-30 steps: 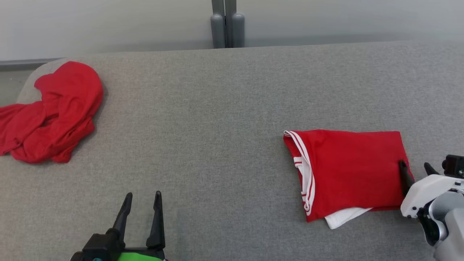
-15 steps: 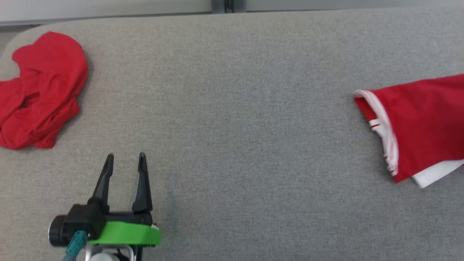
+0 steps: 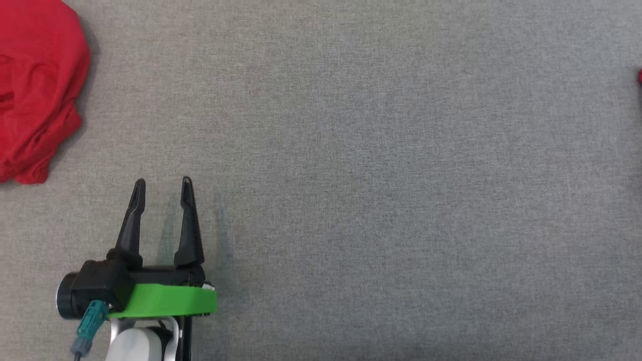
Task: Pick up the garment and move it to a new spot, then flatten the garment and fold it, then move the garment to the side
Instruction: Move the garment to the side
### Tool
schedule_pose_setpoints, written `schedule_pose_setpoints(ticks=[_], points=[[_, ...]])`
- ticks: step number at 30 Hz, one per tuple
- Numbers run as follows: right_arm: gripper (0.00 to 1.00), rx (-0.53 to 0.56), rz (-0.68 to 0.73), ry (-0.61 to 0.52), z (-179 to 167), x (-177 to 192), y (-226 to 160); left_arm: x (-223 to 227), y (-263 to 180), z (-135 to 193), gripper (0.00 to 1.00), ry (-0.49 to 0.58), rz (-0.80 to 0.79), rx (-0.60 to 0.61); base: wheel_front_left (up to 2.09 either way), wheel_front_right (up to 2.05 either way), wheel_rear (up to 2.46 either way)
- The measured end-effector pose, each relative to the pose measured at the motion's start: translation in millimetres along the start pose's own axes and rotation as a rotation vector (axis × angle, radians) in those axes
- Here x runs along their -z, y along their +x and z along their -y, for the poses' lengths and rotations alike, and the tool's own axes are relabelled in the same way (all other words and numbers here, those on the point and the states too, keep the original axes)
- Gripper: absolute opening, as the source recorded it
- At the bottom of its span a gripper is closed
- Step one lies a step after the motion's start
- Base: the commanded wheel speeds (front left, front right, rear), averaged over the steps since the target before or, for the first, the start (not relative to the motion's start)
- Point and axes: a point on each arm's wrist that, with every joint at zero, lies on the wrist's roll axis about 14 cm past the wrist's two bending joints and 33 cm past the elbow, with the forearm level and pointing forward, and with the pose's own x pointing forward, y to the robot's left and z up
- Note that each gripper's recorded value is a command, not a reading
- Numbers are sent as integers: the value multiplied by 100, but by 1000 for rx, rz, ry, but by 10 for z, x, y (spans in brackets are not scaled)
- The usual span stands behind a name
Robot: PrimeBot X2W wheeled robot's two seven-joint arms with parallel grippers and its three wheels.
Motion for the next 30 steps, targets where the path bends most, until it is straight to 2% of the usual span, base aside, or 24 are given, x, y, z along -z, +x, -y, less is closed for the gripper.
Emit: schedule_pose_setpoints(ticks=[4,8,12,17,22,25,30], points=[[100,-54,139,-56,-198,-298,-40,-26,-165,-145,100,-12,-4,-57,0,0,0],[100,-180,287,-3,-742,-641,-235,-66,-356,-234,100,-18,-3,-91,0,0,0],[100,-287,407,72,-1107,-803,-707,-46,-582,-242,100,-41,-18,-88,0,0,0],[100,-364,442,137,-1343,-568,-1454,-148,-735,-142,100,-43,12,-35,0,0,0],[100,-398,469,208,-1482,-439,-2038,-252,-774,8,100,-26,46,34,0,0,0],[100,-397,466,261,-1514,-348,-2277,-284,-765,76,100,-25,56,60,0,0,0],[100,-389,429,276,-1533,-132,-2515,-222,-757,186,100,-12,36,101,0,0,0]])
